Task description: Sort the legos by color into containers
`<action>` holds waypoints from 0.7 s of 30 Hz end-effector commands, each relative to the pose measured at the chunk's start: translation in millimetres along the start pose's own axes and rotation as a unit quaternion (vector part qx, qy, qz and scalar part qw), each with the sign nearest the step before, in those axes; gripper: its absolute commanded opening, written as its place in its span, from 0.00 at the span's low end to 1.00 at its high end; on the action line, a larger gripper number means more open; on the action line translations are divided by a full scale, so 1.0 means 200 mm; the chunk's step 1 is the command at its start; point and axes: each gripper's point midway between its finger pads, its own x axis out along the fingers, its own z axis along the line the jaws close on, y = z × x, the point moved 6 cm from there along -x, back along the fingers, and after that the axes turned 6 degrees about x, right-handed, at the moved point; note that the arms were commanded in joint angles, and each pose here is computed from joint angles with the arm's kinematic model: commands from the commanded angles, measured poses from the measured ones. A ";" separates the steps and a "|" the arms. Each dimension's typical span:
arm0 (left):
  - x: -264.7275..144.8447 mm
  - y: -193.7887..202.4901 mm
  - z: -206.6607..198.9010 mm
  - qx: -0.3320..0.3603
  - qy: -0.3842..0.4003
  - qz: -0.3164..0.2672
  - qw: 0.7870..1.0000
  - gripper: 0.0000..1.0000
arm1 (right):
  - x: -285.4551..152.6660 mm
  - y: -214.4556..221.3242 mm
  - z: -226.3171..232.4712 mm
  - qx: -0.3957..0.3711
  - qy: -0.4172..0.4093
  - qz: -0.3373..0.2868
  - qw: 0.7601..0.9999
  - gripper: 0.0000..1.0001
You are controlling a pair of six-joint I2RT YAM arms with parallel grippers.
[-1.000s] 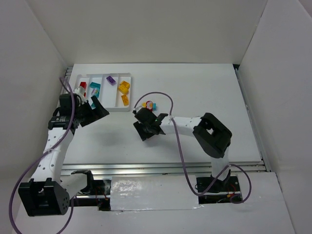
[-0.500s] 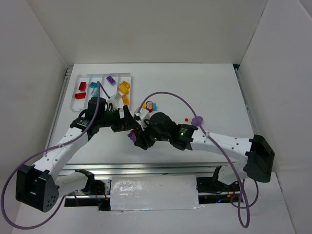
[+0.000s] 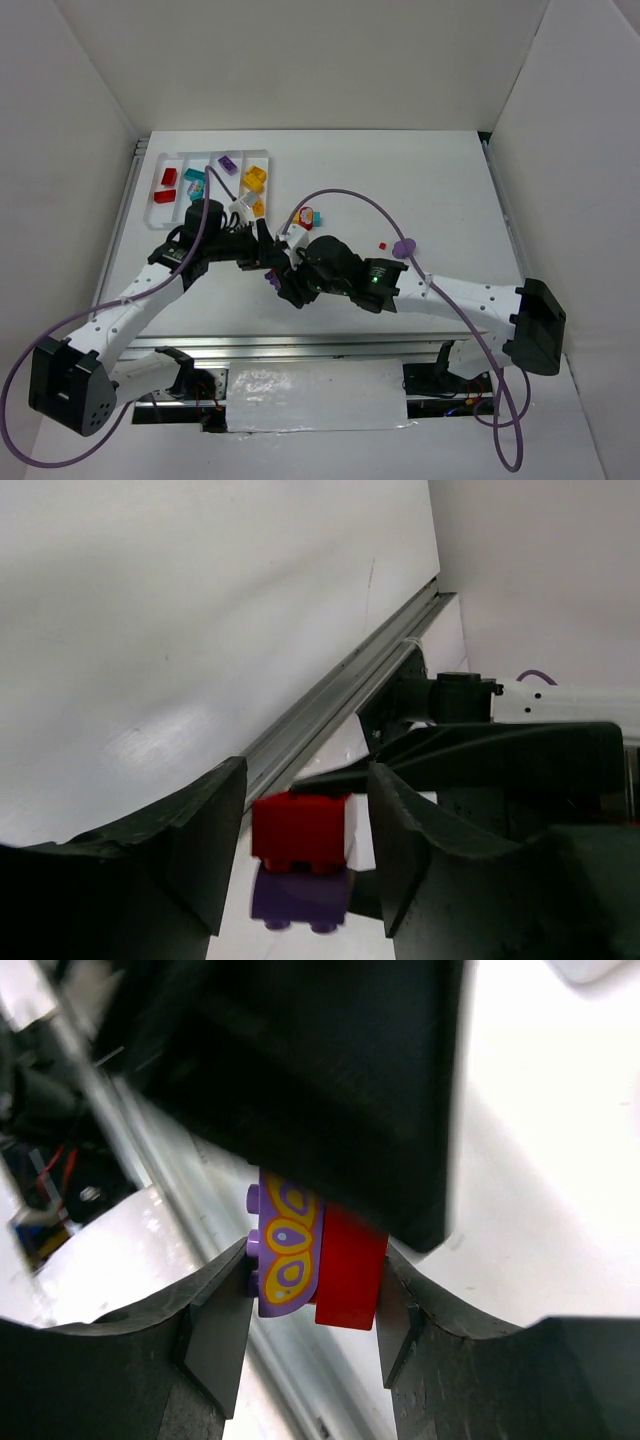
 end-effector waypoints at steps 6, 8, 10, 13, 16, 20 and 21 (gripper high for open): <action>-0.05 0.03 -0.09 0.018 0.032 0.017 0.999 0.82 | 0.00 -0.12 -0.07 -0.020 0.070 -0.047 0.996 0.00; -0.06 0.04 -0.11 0.021 0.045 0.021 0.999 0.80 | -0.02 -0.13 -0.07 -0.023 0.065 -0.054 0.996 0.00; -0.07 0.04 -0.13 0.026 0.058 0.018 0.998 0.67 | -0.03 -0.14 -0.06 -0.027 0.057 -0.059 0.996 0.00; -0.06 0.04 -0.13 0.029 0.068 0.019 0.997 0.58 | -0.06 -0.13 -0.03 -0.036 0.024 -0.062 0.997 0.02; -0.06 0.03 -0.14 0.030 0.079 0.019 0.996 0.59 | -0.07 -0.13 0.01 -0.043 -0.010 -0.068 0.997 0.04; -0.05 0.02 -0.16 0.032 0.098 0.016 0.995 0.43 | -0.09 -0.12 0.01 -0.047 -0.018 -0.079 0.996 0.09; -0.06 0.02 -0.17 0.033 0.102 0.015 0.994 0.39 | -0.09 -0.12 0.01 -0.047 -0.021 -0.079 0.996 0.11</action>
